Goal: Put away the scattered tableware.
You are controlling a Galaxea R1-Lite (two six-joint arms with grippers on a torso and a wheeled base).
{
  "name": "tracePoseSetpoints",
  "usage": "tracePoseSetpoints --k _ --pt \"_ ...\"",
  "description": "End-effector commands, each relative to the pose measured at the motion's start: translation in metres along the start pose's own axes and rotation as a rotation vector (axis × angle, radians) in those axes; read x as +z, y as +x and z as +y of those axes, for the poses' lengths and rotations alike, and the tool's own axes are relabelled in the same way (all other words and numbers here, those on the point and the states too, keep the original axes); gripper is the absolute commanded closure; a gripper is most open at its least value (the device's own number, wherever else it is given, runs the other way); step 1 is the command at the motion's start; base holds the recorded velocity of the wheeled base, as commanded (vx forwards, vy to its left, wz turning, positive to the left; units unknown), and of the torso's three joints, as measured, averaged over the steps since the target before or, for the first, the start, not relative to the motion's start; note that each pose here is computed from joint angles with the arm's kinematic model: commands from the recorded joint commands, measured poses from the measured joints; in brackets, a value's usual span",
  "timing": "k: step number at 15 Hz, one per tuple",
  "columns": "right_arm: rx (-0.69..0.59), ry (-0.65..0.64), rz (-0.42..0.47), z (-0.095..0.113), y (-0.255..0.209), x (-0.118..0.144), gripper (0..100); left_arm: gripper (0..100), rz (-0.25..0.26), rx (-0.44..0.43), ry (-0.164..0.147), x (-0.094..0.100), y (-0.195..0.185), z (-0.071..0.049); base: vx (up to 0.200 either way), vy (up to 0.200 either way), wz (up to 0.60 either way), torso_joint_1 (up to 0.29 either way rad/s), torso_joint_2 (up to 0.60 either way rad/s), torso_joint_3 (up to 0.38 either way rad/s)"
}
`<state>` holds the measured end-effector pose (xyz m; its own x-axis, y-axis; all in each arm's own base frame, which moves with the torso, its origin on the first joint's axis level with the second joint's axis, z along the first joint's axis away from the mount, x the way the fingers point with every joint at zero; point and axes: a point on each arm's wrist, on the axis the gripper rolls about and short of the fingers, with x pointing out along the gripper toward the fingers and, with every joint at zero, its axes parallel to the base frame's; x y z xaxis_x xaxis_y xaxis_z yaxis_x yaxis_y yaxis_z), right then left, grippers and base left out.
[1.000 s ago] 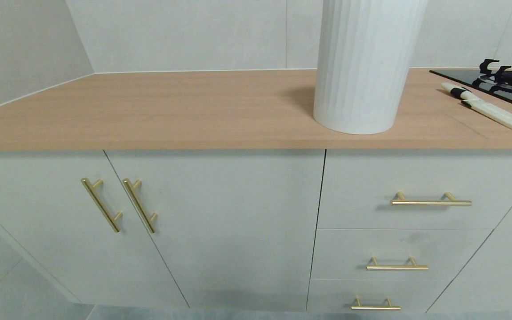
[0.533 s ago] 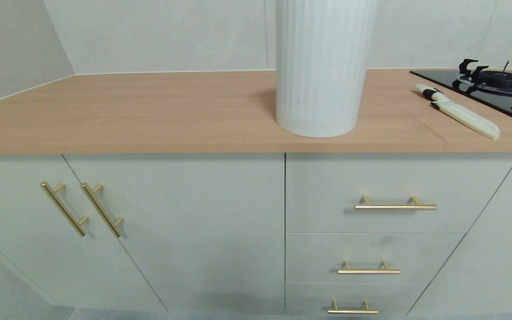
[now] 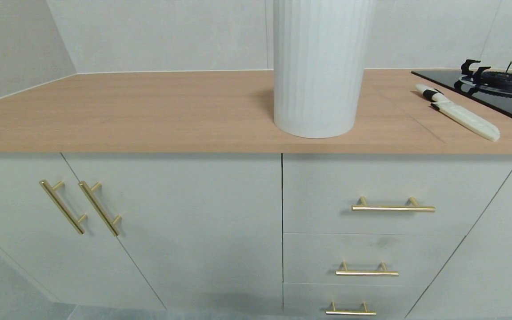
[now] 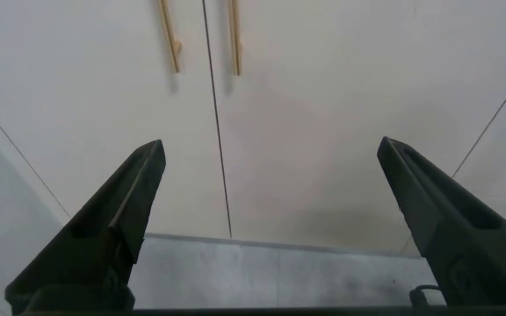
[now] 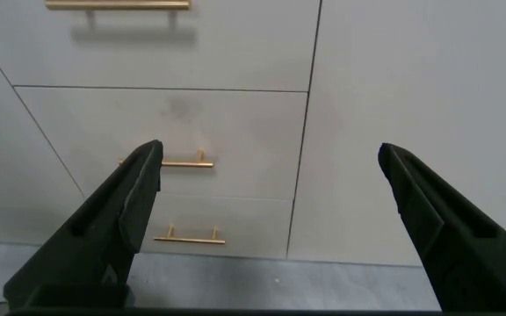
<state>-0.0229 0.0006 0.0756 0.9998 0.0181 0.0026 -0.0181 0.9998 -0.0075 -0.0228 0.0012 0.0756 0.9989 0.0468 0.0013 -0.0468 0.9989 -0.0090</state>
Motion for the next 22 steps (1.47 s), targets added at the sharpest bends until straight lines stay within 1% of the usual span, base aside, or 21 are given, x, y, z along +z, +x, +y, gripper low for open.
tracePoseSetpoints --k 1,4,10,11,22 --pt "0.000 0.000 0.001 0.0000 0.0001 0.0001 0 0 0.000 0.001 0.000 0.0000 0.0000 0.0000 0.200 0.000 0.00 0.002 0.01 0.002" --pt "0.000 0.000 0.001 0.0000 0.0001 0.0001 0 0 0.000 0.001 0.000 0.0000 0.0000 0.0000 0.200 0.000 0.00 -0.004 0.00 0.001" --pt "0.000 0.000 0.001 0.0000 0.0001 0.0001 0 0 0.000 0.001 0.000 0.0000 0.0000 0.0000 0.000 0.000 0.00 0.000 0.00 0.000" --pt "0.000 0.000 0.001 0.0000 0.0001 0.0001 0 0 0.000 0.001 0.000 0.0000 0.0000 0.0000 0.000 0.000 -0.60 0.002 0.00 -0.002" --pt "0.000 0.000 -0.001 0.0000 0.0001 0.0002 0 0 0.000 0.001 0.000 0.0000 0.0000 0.0000 0.000 0.000 0.00 0.000 0.00 0.000"
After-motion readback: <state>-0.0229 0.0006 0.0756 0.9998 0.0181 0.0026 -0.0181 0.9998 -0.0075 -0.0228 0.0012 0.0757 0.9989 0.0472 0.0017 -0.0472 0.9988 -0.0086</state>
